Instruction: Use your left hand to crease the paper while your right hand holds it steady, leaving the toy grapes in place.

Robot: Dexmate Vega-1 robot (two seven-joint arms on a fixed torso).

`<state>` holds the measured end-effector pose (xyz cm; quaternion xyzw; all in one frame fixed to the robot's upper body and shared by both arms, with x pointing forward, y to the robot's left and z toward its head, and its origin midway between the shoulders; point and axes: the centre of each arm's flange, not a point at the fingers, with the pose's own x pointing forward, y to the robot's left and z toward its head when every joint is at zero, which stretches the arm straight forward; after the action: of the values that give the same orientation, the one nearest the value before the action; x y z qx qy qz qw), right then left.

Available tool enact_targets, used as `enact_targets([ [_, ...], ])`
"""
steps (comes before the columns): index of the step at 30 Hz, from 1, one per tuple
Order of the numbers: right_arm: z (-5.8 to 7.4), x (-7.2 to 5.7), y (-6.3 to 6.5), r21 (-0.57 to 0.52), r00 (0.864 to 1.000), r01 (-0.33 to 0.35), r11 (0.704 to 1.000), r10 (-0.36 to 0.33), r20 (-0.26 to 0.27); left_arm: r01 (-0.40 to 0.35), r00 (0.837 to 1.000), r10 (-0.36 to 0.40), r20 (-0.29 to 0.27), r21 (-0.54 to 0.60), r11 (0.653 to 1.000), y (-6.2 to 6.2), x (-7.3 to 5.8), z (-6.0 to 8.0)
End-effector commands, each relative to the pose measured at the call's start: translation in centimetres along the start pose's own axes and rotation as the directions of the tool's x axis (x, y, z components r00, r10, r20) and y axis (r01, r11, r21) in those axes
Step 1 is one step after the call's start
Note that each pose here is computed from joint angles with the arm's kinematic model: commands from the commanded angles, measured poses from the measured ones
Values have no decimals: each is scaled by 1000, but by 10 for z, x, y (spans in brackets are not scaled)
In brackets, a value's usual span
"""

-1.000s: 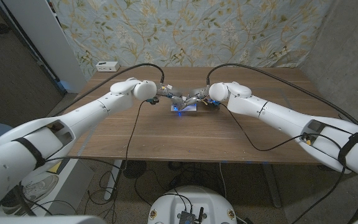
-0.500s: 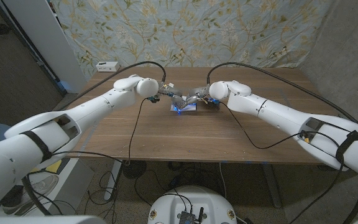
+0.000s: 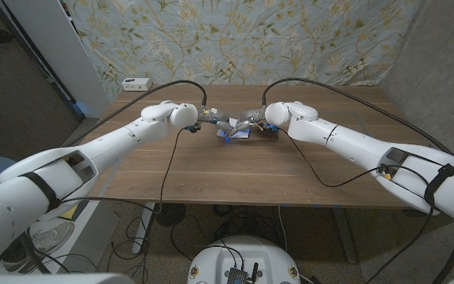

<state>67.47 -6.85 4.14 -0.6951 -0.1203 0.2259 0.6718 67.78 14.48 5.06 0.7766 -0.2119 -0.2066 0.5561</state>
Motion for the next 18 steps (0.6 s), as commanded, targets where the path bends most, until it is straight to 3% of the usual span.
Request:
enact_targets([
  [1,0,-2,3,-8,1000,-6,1000,6,2,-139,988,141,-56,46,989,12,-7,-9],
  [12,2,-7,7,-38,1000,-6,999,7,12,-276,961,273,-53,-77,958,16,-15,-20],
  [18,4,-11,7,-54,1000,1,999,0,25,-205,977,203,-64,-38,978,19,-11,-19],
])
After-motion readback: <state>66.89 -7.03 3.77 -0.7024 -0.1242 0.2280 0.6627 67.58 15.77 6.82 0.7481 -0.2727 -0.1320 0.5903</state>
